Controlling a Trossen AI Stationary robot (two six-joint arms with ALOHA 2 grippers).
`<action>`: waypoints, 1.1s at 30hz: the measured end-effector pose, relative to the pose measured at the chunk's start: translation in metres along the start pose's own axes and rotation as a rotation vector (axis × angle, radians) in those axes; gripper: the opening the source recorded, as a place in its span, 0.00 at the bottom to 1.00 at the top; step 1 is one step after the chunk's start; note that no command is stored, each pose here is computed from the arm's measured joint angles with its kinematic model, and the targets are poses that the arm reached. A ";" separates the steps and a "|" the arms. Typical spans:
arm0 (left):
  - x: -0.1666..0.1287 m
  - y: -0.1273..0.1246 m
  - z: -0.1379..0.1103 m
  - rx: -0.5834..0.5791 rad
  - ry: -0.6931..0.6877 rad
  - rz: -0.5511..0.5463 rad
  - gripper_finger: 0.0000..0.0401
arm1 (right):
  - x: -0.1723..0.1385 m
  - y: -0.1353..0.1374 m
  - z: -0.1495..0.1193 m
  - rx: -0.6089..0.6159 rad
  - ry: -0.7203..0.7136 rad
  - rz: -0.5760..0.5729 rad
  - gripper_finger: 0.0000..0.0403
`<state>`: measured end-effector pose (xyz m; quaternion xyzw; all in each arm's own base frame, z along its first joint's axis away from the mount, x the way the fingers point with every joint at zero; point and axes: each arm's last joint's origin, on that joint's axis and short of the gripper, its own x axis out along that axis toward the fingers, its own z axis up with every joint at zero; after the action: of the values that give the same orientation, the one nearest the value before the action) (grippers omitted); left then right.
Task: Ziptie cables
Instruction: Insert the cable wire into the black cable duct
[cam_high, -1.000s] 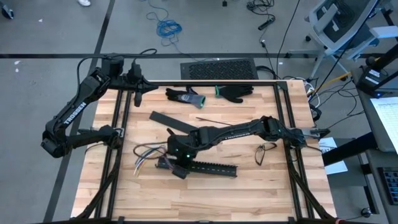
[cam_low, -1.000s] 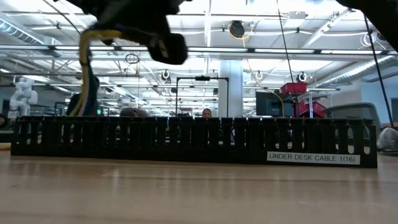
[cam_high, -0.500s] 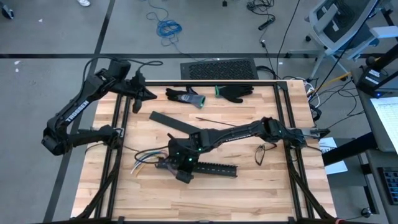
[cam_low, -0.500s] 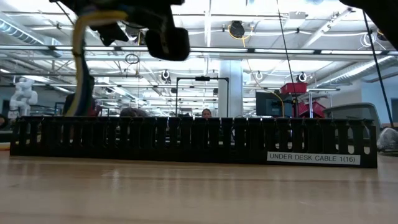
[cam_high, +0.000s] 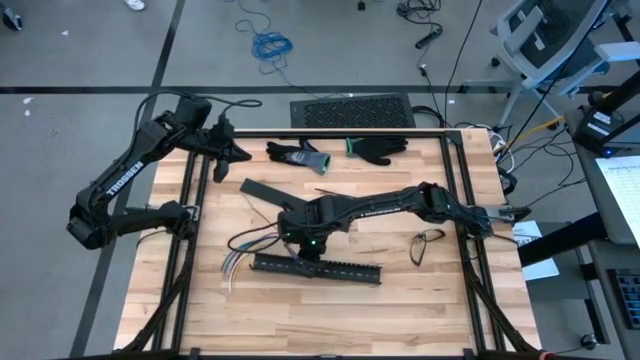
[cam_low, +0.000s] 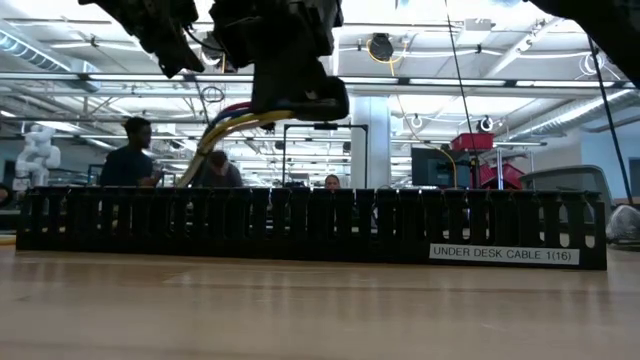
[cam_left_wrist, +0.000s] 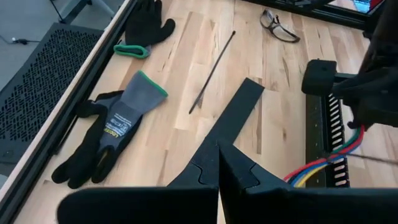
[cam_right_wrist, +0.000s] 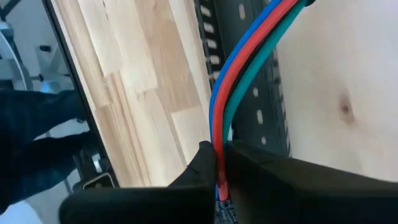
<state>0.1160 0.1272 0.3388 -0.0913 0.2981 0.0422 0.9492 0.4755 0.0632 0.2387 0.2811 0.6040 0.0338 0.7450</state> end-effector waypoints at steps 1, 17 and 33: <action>0.000 0.000 0.000 -0.003 0.003 -0.001 0.00 | 0.000 0.000 -0.001 -0.001 0.009 -0.003 0.04; 0.000 -0.001 -0.001 -0.005 0.011 -0.005 0.00 | -0.012 -0.030 0.013 0.036 -0.032 -0.084 0.31; -0.002 0.001 -0.006 0.062 0.104 0.126 0.00 | -0.019 0.023 -0.027 0.214 -0.228 -0.383 0.33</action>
<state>0.1111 0.1274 0.3349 -0.0449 0.3533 0.0876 0.9303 0.4516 0.0851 0.2629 0.2406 0.5586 -0.2042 0.7671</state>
